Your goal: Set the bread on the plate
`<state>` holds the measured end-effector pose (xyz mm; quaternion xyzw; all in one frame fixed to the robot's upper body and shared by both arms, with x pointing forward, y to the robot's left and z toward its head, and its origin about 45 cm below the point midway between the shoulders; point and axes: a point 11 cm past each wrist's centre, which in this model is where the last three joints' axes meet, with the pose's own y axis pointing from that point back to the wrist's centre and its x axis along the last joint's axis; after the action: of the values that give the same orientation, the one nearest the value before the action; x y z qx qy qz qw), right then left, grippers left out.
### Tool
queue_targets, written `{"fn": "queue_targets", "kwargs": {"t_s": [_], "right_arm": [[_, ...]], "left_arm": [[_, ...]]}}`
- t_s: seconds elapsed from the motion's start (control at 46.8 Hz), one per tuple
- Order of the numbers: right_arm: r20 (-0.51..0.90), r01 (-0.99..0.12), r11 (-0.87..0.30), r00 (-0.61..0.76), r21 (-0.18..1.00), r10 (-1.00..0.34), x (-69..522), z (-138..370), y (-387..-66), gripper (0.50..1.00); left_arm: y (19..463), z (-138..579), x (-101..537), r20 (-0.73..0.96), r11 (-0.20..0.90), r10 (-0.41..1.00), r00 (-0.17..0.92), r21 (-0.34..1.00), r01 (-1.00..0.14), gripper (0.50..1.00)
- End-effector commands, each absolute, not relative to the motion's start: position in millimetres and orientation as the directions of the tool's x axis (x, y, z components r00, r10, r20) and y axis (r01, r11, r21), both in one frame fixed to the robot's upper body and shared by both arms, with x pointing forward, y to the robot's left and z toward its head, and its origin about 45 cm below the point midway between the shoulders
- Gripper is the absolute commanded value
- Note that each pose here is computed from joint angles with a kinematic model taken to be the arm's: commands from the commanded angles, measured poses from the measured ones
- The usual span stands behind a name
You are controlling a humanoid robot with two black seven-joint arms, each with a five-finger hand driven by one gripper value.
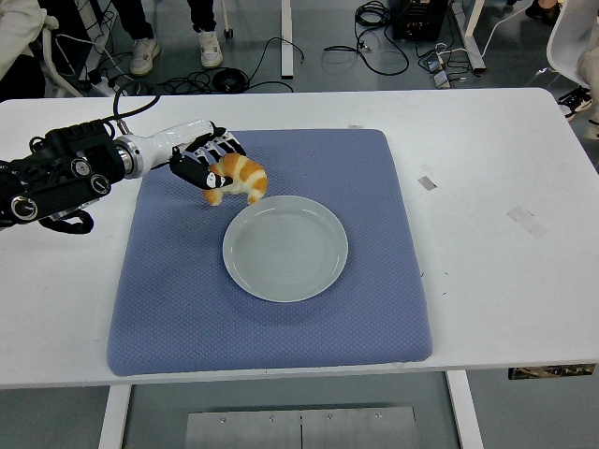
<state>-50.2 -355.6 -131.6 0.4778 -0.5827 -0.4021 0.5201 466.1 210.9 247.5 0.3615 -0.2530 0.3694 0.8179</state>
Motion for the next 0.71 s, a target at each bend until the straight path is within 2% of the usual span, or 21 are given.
{"fn": "queue_targets", "kwargs": {"t_s": [0.0, 0.47, 0.62, 0.684], "right_arm": [[0.222, -0.138, 0.22, -0.004, 0.966, -0.975, -50, -132, -356, 1.0], [0.221, -0.138, 0.22, -0.002, 0.966, -0.975, -50, -132, -355, 1.0], [0.221, -0.138, 0.22, -0.002, 0.966, -0.975, -50, -132, -355, 1.0], [0.221, -0.138, 0.22, -0.002, 0.966, -0.975, -50, -132, -355, 1.0]], "left_arm": [[208, 252, 467, 0.682, 0.473, 0.425, 0.595, 0.393, -0.789, 0.5], [195, 264, 458, 0.696, 0.494, 0.423, 0.581, 0.36, -0.791, 0.5], [183, 267, 452, 0.717, 0.487, 0.453, 0.529, 0.298, -0.821, 0.5], [179, 262, 446, 0.712, 0.48, 0.451, 0.538, 0.315, -0.819, 0.5]]}}
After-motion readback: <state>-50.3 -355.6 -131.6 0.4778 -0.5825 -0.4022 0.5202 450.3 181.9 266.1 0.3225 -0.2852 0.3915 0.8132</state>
